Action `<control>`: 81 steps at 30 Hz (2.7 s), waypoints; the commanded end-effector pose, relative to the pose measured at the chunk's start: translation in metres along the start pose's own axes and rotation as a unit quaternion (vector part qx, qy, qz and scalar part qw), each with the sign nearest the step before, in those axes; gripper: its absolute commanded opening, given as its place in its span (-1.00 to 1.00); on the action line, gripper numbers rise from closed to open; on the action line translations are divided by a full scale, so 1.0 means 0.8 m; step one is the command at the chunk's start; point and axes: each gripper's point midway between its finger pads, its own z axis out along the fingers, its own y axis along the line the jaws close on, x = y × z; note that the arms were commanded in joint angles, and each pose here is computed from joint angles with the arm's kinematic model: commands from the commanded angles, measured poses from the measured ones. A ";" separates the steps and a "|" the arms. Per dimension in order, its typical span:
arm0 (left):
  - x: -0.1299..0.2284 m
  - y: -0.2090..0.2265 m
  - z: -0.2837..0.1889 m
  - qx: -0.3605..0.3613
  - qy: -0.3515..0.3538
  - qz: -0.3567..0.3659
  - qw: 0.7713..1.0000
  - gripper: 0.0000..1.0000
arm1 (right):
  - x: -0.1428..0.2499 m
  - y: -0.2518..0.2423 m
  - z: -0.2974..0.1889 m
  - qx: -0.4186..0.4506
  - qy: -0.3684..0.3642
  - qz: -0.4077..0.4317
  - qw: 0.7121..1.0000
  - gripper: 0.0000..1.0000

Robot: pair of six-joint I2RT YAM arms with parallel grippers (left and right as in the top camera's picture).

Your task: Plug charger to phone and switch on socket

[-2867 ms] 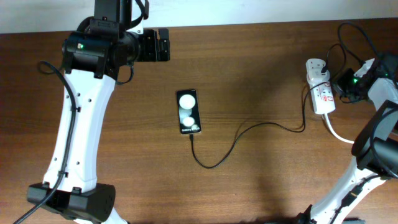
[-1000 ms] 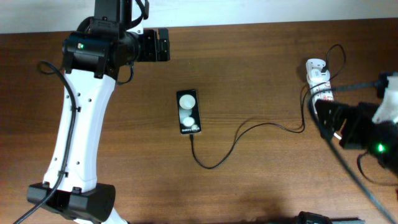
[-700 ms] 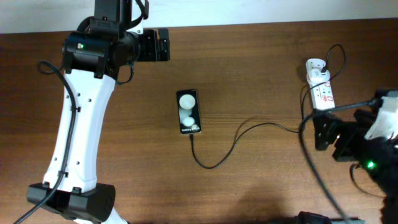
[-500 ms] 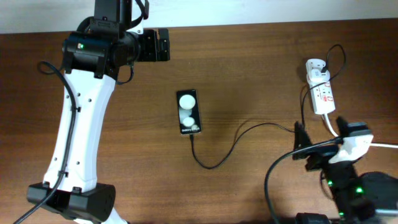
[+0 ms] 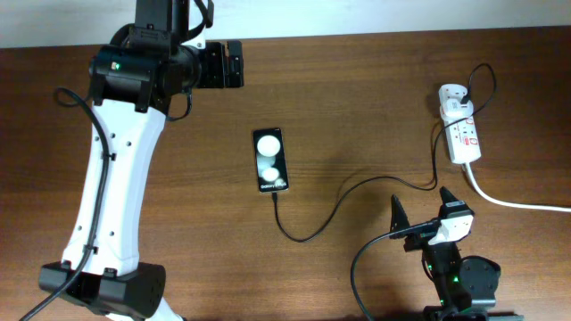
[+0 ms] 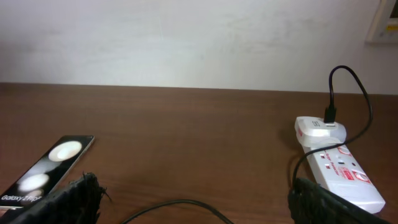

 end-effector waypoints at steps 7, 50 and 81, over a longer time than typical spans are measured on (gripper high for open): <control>-0.005 0.003 -0.009 -0.002 -0.010 -0.001 1.000 0.99 | 0.002 0.001 0.001 0.000 -0.007 0.001 1.000 0.97; 0.326 0.131 -0.033 -0.118 -0.367 0.131 0.913 0.98 | 0.003 0.001 0.001 0.000 -0.007 0.001 1.000 0.97; 0.325 0.136 -0.035 -0.126 -0.368 0.127 0.912 0.99 | 0.003 0.001 0.001 0.000 -0.007 0.001 1.000 0.97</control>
